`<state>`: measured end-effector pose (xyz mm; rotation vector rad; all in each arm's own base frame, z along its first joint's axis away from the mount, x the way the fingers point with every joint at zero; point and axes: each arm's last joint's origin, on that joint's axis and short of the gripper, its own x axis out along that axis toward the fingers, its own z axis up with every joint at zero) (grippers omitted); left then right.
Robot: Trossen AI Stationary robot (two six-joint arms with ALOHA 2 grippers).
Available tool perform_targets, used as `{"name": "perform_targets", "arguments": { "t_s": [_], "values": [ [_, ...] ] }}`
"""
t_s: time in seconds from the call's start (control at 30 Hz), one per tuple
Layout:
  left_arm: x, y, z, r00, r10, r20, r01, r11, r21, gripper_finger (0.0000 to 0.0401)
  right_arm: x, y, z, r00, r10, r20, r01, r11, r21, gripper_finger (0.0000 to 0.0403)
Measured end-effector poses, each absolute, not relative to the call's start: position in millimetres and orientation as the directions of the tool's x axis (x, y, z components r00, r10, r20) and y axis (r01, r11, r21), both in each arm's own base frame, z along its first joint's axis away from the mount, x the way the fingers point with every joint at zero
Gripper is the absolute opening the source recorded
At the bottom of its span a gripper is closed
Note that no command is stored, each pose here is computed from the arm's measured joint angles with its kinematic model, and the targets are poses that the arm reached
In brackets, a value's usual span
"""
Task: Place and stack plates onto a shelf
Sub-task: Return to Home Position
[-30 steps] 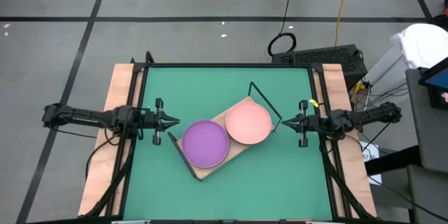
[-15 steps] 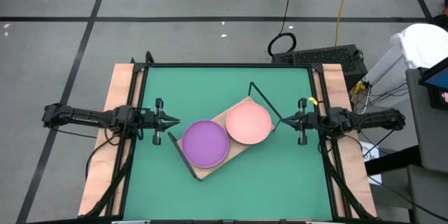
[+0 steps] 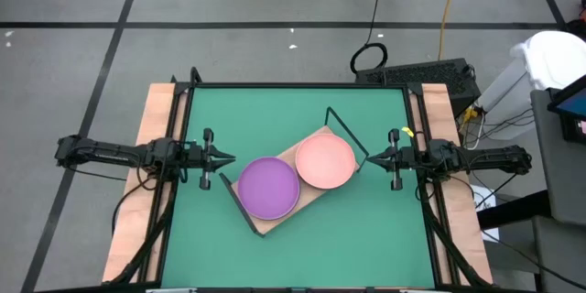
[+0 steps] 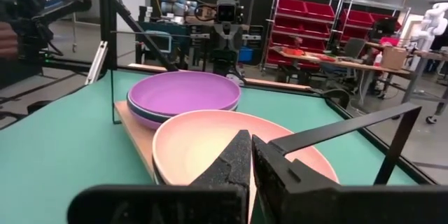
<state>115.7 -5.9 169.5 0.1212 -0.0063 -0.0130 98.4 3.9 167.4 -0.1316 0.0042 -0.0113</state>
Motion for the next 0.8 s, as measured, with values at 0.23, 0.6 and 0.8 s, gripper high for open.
{"name": "perform_targets", "arguments": {
  "t_s": [0.23, 0.6, 0.8],
  "values": [
    [115.7, -5.9, 169.5, 1.0, -0.013, 0.006, 0.013, 0.992, 0.123, 0.0039, 98.4, 4.6, 167.0, 1.0, 0.014, -0.008, -0.015, 0.993, -0.12, 0.0],
    [114.7, 0.0, 169.1, 1.0, -0.016, 0.0, 0.016, 0.99, 0.14, 0.0039, 98.4, 4.6, 167.1, 1.0, 0.013, -0.007, -0.014, 0.993, -0.116, 0.0],
    [110.0, 3.8, 175.3, 0.998, -0.001, 0.067, -0.007, 0.992, 0.127, 0.0039, 98.4, 4.5, 168.1, 1.0, 0.012, 0.005, -0.012, 0.993, -0.116, 0.0]
  ]
}}
